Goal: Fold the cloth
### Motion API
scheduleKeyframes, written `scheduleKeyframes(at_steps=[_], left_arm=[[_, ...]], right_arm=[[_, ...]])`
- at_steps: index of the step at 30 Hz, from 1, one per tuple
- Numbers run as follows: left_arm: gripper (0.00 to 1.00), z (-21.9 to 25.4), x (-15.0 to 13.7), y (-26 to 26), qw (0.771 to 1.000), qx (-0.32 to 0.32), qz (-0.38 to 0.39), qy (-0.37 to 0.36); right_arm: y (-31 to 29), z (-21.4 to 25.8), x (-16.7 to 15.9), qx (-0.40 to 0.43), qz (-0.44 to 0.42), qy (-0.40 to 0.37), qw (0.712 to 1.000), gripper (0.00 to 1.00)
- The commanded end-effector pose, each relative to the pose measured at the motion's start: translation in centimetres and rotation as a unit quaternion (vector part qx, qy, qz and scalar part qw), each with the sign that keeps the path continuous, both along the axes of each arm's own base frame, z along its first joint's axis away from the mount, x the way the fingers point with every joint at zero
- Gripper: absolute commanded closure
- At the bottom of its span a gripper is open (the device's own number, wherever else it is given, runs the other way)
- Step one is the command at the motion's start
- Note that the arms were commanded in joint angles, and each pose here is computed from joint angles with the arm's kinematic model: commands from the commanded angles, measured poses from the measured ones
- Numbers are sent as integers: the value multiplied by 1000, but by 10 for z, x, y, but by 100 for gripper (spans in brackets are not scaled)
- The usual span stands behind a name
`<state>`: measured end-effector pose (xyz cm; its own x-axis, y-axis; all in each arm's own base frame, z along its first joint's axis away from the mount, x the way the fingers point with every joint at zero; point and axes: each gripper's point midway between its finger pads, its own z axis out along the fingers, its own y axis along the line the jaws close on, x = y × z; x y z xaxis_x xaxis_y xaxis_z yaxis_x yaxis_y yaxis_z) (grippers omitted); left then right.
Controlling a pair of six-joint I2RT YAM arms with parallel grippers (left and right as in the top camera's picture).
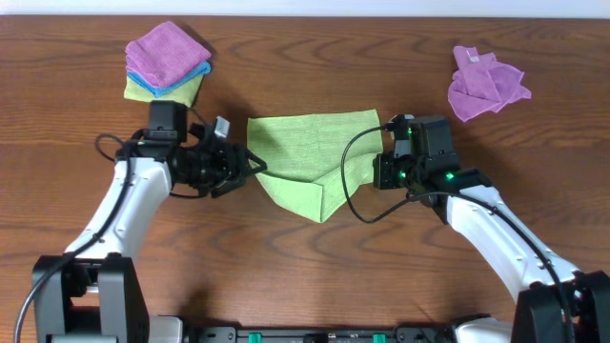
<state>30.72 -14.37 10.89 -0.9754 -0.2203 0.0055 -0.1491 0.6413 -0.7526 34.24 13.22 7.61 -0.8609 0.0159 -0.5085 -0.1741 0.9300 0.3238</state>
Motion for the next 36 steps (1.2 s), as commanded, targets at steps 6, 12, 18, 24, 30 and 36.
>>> scheduleKeyframes(at_steps=[6, 12, 18, 24, 30, 36], left_arm=[[25, -16, 10, -68, 998, -1, -53, -34], [28, -54, 19, -73, 986, 22, -131, -100], [33, -64, 35, -76, 977, 26, -149, -150], [38, -62, 38, -78, 975, 24, -149, -160], [39, -71, 18, -72, 976, 34, -174, -127], [57, -82, -14, -63, 975, 45, -206, -68]], right_arm=[[2, -1, -4, 2, -1, 8, 1000, 99], [2, -4, -9, 2, 2, 22, 1000, 99], [3, -5, -13, 3, 5, 29, 1000, 99], [5, -5, -13, 6, 7, 30, 1000, 99], [5, -5, -13, 6, 7, 30, 1000, 99], [5, -5, -13, 6, 7, 30, 1000, 99]])
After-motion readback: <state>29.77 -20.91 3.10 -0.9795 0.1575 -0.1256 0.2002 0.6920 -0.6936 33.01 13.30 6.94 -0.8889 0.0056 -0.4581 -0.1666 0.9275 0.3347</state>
